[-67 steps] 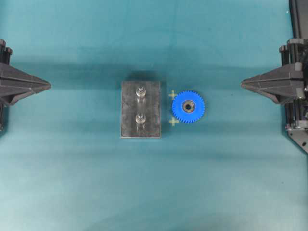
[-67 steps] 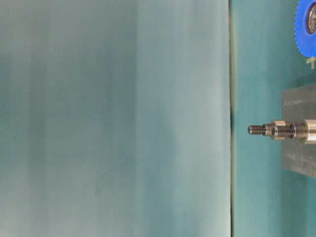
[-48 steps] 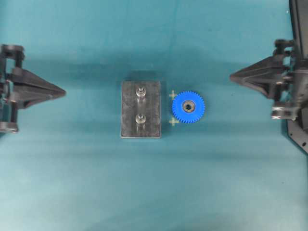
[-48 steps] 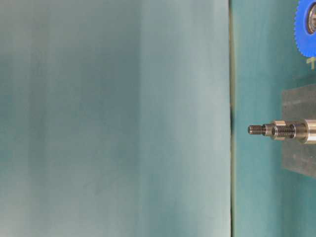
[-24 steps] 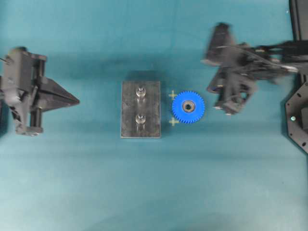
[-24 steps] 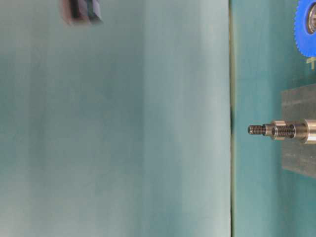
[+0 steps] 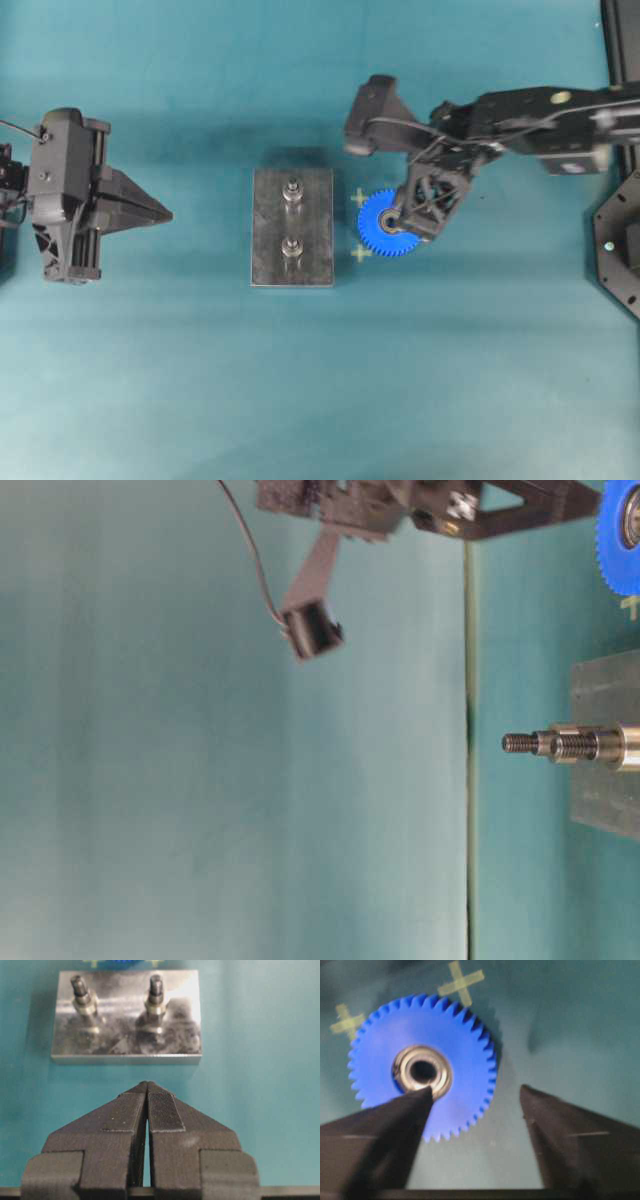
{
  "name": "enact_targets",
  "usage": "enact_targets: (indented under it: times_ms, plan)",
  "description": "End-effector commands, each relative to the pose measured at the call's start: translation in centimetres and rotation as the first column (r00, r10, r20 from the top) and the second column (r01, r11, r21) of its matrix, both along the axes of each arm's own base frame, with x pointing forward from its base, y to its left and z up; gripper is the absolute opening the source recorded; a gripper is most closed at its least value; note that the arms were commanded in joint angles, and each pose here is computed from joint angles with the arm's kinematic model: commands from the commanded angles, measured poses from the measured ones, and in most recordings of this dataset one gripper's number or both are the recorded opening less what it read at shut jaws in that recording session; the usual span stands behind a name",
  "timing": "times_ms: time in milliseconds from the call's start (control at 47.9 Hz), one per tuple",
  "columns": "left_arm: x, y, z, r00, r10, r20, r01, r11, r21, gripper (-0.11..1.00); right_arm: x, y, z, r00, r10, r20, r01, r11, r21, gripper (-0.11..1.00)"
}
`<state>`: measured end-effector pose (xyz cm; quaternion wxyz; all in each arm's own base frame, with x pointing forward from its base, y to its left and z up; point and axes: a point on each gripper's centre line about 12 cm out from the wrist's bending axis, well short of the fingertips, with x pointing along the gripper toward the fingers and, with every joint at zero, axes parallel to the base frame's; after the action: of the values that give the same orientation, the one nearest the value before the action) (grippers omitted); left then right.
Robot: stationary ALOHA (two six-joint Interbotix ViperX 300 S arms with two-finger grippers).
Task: Fit the large gear onto the shaft.
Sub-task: 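Lower the right gripper and grasp the blue gear by its rim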
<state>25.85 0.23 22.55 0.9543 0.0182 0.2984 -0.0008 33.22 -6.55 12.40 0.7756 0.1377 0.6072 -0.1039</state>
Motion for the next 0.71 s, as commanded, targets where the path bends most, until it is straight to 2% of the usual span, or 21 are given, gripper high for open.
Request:
enact_targets:
  times_ms: [0, 104, 564, 689]
  plan:
    - [0.4, 0.0, 0.9, 1.000, -0.002, 0.028, 0.002, 1.000, 0.004, 0.00, 0.9, -0.4, 0.5, 1.000, 0.012, 0.028, -0.011, 1.000, -0.016, 0.91]
    - [0.4, 0.0, 0.7, 1.000, -0.002, 0.020, 0.002, 1.000, 0.004, 0.00, 1.1, -0.5, 0.1, 1.000, 0.010, 0.018, -0.010, 1.000, -0.014, 0.87]
    - [0.3, 0.0, 0.5, 1.000, -0.002, 0.014, 0.002, 1.000, 0.004, 0.00, 1.1, -0.4, -2.0, 0.999, 0.014, -0.036, -0.014, 1.000, -0.001, 0.88]
    - [0.3, 0.0, 0.5, 1.000, -0.001, 0.014, 0.001, 1.000, 0.004, 0.00, 1.1, -0.4, -2.1, 0.999, 0.015, -0.039, -0.015, 1.000, -0.002, 0.85]
